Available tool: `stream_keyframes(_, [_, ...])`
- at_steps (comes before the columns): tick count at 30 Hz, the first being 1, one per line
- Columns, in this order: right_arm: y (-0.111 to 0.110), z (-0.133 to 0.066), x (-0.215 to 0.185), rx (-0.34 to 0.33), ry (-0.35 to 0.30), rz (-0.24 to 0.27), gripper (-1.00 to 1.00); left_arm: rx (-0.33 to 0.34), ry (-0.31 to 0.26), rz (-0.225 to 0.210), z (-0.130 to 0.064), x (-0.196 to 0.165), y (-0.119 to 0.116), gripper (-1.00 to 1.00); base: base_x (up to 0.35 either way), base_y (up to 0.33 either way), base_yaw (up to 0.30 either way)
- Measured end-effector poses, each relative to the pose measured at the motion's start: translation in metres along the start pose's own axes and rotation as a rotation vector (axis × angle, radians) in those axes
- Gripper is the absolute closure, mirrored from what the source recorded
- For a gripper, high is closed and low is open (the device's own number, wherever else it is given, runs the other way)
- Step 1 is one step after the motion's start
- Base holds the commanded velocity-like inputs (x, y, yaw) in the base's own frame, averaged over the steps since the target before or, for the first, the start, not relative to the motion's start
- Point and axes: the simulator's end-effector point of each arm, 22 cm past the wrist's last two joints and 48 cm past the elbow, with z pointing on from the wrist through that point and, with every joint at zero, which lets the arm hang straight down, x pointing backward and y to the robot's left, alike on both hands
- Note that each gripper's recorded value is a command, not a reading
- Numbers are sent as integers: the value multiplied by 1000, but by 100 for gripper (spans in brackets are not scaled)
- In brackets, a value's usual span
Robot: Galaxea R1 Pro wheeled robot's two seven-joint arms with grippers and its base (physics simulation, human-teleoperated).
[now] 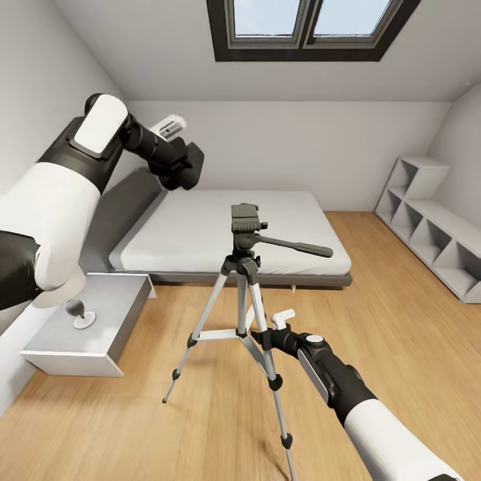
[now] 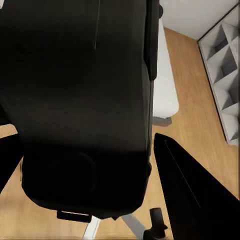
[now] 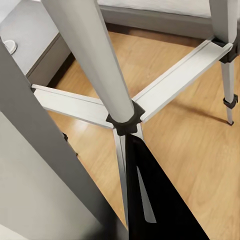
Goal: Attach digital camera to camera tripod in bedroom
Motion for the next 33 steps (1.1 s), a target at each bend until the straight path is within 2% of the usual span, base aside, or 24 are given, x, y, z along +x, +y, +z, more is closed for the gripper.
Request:
stream_keyframes(4, [0, 0, 0, 0, 0, 1, 100, 7, 12, 6, 4, 5, -7, 100, 0, 0, 0])
stream_keyframes(15, [0, 0, 0, 1, -1, 3, 100, 3, 14, 4, 6, 7, -8, 100, 0, 0, 0])
stream_keyframes(19, [0, 0, 0, 1, -1, 3, 100, -66, 0, 16, 5, 4, 5, 100, 0, 0, 0])
stream_keyframes(24, [0, 0, 0, 1, -1, 2, 100, -112, 3, 14, 5, 5, 15, 100, 0, 0, 0])
stream_keyframes(30, [-1, -1, -1, 0, -2, 3, 100, -116, 8, 17, 5, 7, 12, 100, 0, 0, 0])
stream_keyframes(33, [-1, 0, 0, 0, 0, 1, 100, -96, 2, 20, 2, 4, 7, 100, 0, 0, 0])
